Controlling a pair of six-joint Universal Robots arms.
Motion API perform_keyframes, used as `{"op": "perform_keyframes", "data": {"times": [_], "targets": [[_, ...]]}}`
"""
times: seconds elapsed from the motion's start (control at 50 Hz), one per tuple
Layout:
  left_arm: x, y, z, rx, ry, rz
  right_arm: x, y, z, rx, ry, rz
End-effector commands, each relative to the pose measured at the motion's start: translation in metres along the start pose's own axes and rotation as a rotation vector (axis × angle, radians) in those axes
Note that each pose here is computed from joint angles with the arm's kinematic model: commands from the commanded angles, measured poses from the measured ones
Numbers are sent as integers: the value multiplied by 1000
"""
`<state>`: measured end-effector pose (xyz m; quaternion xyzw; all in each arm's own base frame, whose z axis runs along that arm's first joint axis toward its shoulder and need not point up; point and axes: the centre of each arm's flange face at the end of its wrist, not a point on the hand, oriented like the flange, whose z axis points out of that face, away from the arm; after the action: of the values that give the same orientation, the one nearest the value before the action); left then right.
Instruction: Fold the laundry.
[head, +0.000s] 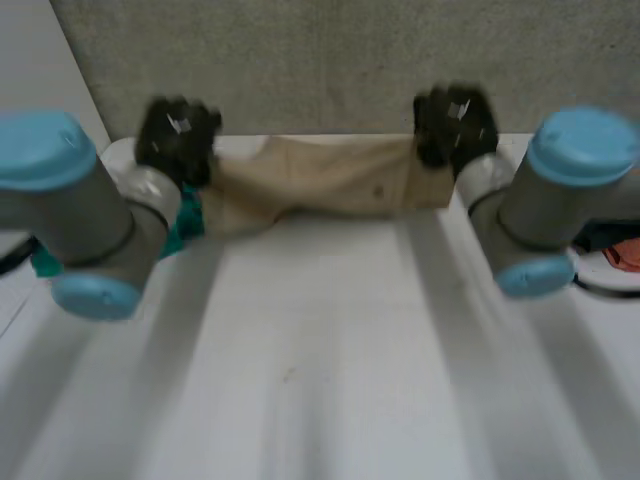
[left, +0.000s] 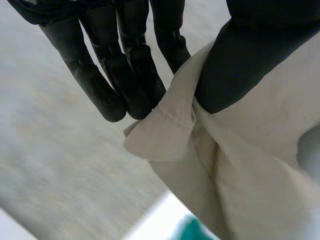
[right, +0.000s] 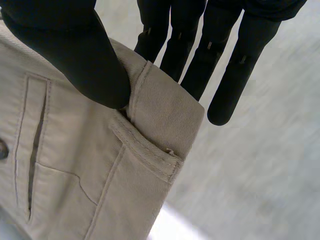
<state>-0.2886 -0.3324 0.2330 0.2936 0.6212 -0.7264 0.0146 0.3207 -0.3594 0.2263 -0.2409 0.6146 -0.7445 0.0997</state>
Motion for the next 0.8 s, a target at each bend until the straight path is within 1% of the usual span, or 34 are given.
{"op": "perform_keyframes", "data": {"times": [0.02,0.08,0.1,0.16,0.18,0.24,0.26,0.3,0.34,0.38,0.44,0.48,0.5,0.56,0.6,0.66,0.7,0.8], "targets": [[26,39,-29,-149,115,88,-17,49,-39,-205,-88,-106],[26,36,-47,-200,149,140,-16,43,-49,-243,-104,-152],[26,31,-59,-225,171,172,-16,38,-60,-289,-120,-191],[29,27,-84,-299,223,227,-12,29,-78,-371,-143,-251],[30,26,-100,-347,255,250,-12,27,-93,-441,-175,-286],[33,25,-120,-419,304,280,-12,27,-115,-552,-238,-335],[35,25,-130,-458,335,285,-13,29,-129,-616,-280,-360],[36,26,-137,-494,359,283,-14,31,-134,-628,-303,-373],[38,24,-140,-513,381,265,-19,35,-135,-594,-309,-361],[36,21,-138,-508,372,248,-22,38,-134,-562,-304,-349],[30,13,-126,-470,321,206,-26,43,-132,-512,-279,-333],[22,8,-115,-443,268,165,-27,45,-132,-490,-258,-323],[17,6,-109,-433,240,128,-27,45,-132,-482,-245,-319],[12,6,-97,-427,204,62,-23,45,-131,-477,-218,-308],[12,11,-92,-444,200,37,-21,45,-130,-478,-204,-302],[16,23,-88,-497,213,-2,-19,47,-129,-480,-191,-288],[22,30,-92,-549,250,-22,-19,48,-127,-478,-183,-275],[34,41,-103,-612,318,-39,-15,53,-123,-484,-158,-237]]}}
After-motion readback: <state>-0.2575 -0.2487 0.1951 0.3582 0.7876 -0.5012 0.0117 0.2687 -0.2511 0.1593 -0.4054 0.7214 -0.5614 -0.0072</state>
